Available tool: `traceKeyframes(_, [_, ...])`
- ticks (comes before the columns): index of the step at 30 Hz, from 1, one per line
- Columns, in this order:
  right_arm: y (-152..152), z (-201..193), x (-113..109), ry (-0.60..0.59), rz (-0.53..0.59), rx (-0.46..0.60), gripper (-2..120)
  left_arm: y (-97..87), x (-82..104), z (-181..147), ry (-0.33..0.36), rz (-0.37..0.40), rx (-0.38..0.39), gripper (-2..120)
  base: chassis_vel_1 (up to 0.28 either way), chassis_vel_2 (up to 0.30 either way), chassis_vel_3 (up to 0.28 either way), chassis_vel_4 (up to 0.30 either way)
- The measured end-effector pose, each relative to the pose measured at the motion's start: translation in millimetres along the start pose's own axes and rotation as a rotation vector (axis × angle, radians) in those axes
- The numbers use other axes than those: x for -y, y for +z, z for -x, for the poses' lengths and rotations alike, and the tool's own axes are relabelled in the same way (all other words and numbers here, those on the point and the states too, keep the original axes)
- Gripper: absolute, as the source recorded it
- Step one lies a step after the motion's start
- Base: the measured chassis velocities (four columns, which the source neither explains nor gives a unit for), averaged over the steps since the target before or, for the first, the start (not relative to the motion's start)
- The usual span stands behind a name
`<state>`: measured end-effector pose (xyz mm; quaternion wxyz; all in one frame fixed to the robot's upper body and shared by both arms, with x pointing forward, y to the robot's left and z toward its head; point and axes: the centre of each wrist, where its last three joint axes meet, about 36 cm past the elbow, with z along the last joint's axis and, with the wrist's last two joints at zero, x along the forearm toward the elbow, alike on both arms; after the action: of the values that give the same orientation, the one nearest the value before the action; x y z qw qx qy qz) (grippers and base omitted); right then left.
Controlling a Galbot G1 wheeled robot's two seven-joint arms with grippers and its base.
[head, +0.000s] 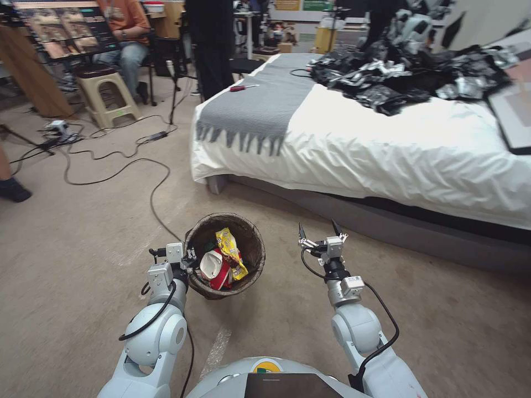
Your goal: Pick up the trash bin, then pick up the garbage from the floor and place it into the trash bin.
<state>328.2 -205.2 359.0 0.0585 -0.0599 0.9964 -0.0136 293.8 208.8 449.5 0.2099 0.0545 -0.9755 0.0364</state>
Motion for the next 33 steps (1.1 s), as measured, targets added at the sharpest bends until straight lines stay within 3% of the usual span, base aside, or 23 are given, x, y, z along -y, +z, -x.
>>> traceKeyframes(33, [11,-1,3,-0.022,-0.020,-0.021,100,-20.7,-19.3,-2,-0.034,-0.043,0.046,4,0.121,0.122,0.126,0.126])
